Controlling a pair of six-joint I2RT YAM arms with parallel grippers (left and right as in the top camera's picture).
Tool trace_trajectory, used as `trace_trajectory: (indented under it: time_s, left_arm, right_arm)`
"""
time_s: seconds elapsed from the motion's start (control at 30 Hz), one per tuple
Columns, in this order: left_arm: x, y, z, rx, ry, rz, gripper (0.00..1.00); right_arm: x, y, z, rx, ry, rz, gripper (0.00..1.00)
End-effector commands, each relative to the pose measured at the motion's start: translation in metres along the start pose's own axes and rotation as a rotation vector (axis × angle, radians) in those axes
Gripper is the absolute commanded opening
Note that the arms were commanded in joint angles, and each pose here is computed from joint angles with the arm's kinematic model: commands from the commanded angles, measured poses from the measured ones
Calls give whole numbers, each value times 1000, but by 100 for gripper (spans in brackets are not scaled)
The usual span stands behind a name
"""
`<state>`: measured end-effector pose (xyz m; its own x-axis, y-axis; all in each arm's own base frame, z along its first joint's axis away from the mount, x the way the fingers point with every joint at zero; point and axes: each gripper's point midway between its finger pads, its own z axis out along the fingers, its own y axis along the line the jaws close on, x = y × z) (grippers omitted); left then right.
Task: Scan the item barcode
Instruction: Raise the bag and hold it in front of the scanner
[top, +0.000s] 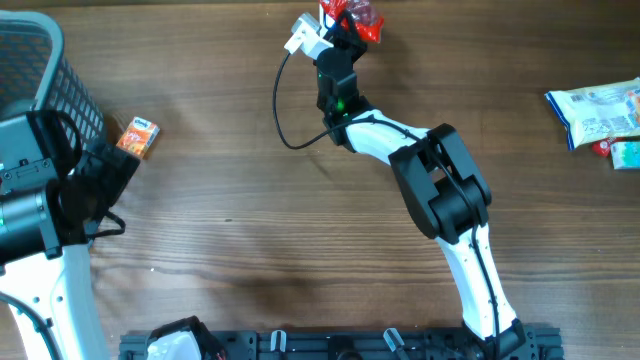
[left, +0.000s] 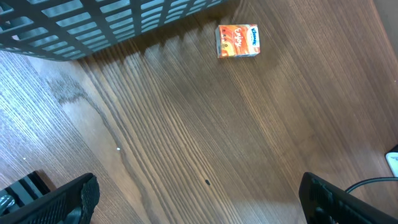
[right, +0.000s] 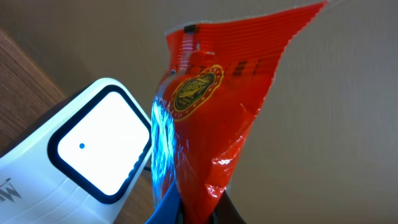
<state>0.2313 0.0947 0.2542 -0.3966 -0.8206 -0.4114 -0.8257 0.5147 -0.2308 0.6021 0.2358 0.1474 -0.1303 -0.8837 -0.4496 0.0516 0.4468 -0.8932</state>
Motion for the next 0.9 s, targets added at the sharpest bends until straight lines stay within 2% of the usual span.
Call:
trace_trajectory:
  time_s: [0.0,0.3,0.6,0.87]
  left_arm:
    - [-1,1,0,-2,-1,-6,100]
    - [-1,1,0,-2,-1,-6,100]
    - [-1,1,0,-2,-1,-6,100]
    - [-1,1,0,-2,-1,-6,100]
  right_arm:
    - [-1,-1,3,18,-5,36,5]
    - [-20,-18,-5,87,-67,108,4]
    - [-27,0,-8,17,-90,107,5]
    - [-36,-61,-12,202,-122,180,4]
